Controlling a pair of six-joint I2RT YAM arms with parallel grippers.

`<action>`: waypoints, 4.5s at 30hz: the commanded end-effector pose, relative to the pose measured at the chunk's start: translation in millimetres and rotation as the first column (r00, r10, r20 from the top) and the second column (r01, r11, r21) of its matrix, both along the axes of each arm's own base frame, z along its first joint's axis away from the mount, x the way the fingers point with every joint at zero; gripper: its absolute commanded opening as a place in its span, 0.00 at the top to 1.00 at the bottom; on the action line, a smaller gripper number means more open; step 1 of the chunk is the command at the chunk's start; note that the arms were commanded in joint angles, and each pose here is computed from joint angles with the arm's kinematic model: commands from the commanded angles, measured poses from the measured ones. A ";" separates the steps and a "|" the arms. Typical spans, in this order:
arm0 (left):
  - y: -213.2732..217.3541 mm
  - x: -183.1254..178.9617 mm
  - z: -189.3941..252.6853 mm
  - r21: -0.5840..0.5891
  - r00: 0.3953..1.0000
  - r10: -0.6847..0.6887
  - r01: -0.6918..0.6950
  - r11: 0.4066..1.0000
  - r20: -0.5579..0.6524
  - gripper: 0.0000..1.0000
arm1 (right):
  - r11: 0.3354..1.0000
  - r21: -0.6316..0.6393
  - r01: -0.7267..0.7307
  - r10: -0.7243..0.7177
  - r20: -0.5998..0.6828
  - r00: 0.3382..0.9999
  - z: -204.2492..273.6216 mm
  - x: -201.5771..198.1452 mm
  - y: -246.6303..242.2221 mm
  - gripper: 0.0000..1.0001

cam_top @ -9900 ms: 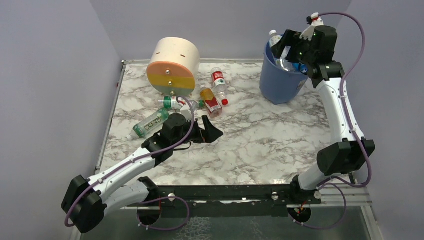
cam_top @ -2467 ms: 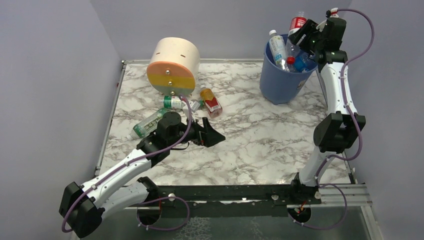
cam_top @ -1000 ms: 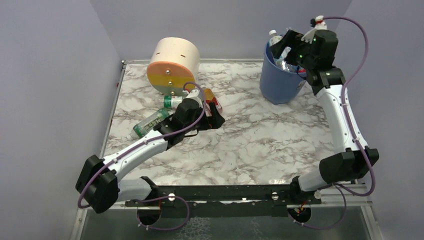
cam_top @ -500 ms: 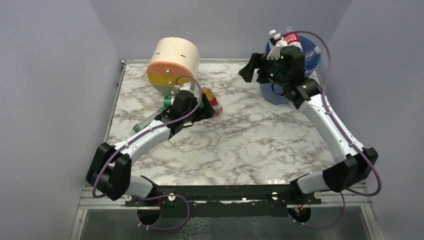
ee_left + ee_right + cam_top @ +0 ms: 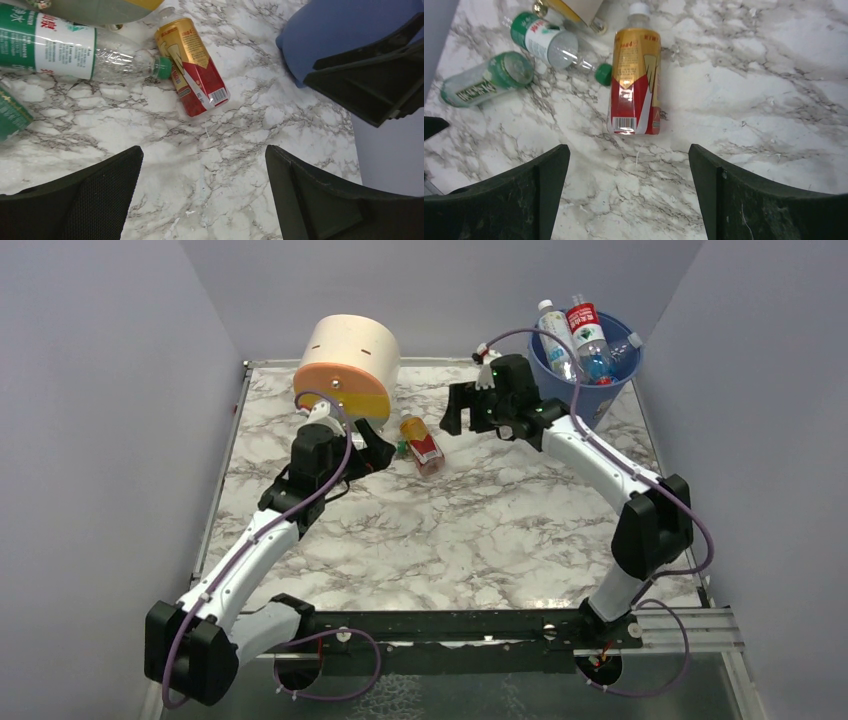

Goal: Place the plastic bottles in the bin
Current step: Pick up the plastic bottle at the center of the board.

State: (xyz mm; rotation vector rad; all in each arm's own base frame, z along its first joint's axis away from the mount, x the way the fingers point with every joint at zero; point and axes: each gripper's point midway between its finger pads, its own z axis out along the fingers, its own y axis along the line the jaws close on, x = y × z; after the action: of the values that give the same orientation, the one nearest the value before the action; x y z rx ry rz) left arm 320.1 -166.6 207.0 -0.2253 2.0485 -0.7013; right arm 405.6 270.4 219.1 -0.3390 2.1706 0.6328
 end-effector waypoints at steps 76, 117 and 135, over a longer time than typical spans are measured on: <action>11.1 -60.6 -7.1 -0.077 0.997 -0.080 0.079 0.994 -0.011 0.01 | 0.938 -0.314 -0.145 0.104 -0.142 0.984 -176.3 33.3 80.1 0.23; 7.1 -62.2 -11.5 -0.096 0.995 -0.096 0.093 0.991 -0.026 0.01 | 0.960 -0.278 -0.041 0.041 -0.009 0.999 -78.9 9.9 45.4 0.36; -8.4 -55.2 -14.6 -0.125 0.986 -0.160 0.152 0.980 -0.055 0.01 | 0.980 -0.199 0.021 0.000 0.103 0.995 -0.3 -24.1 11.5 0.35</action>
State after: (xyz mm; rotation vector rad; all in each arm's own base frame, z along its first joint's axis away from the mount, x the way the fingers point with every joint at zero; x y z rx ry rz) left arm 259.9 -166.4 172.9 -0.1917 2.1574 -0.8649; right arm 386.8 291.2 186.4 -0.4950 2.2030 0.3919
